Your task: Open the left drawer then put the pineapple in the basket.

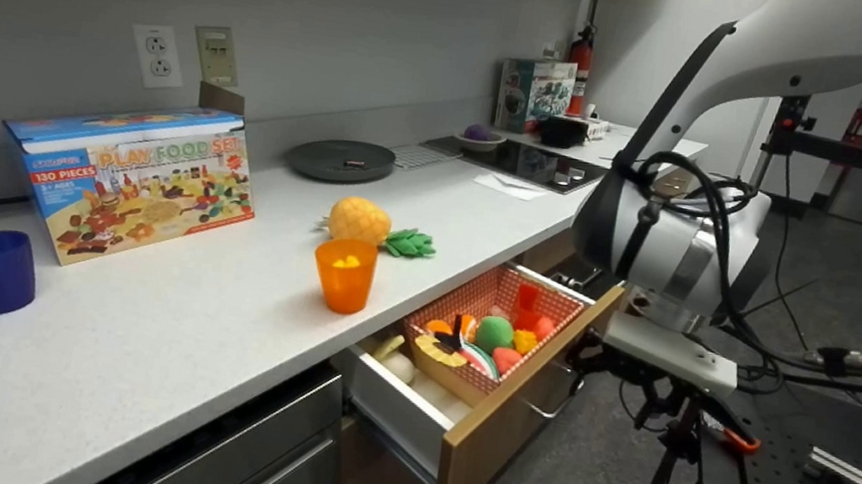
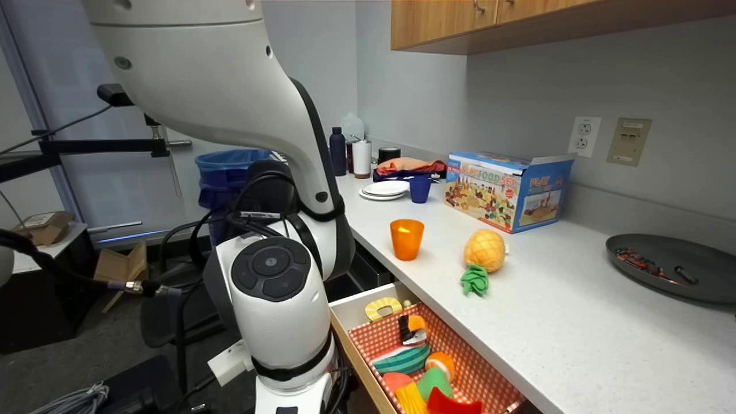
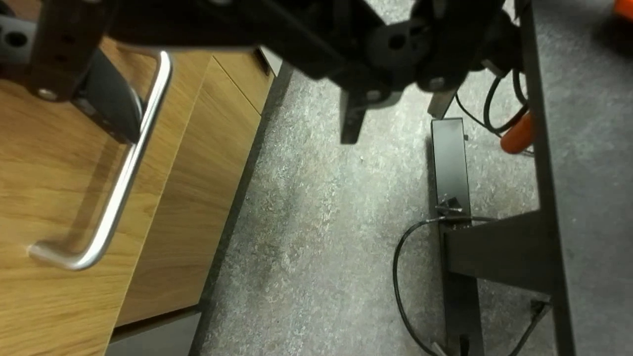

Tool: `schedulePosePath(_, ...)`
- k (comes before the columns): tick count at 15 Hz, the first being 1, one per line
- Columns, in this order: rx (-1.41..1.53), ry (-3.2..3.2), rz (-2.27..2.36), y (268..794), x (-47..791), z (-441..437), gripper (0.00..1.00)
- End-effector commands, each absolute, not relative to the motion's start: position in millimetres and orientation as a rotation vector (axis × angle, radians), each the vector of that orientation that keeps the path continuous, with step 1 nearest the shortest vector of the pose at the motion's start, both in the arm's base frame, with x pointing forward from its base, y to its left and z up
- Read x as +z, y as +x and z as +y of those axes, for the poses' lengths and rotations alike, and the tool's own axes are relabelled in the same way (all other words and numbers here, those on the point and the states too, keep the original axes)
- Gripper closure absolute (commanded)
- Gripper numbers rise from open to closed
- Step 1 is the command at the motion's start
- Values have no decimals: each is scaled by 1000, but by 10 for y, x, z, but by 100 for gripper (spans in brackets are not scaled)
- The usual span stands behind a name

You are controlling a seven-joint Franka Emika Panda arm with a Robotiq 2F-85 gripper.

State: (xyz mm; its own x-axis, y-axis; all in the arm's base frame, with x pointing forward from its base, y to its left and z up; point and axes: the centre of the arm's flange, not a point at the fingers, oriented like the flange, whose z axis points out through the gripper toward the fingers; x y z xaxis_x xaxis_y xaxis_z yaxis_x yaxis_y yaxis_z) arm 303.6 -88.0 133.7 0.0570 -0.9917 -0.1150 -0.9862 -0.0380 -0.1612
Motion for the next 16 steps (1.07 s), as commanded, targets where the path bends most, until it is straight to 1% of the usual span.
schedulePosePath(1,25,-2359,1915,2765,1831,-756,0)
schedulePosePath(4,-9,-2510,1784,2760,2048,-668,0)
schedulePosePath(9,102,-2722,1452,2706,2093,-467,0)
schedulePosePath(10,20,-2652,1552,2660,1368,-261,0)
schedulePosePath(16,57,-2694,1459,2608,1359,-239,0)
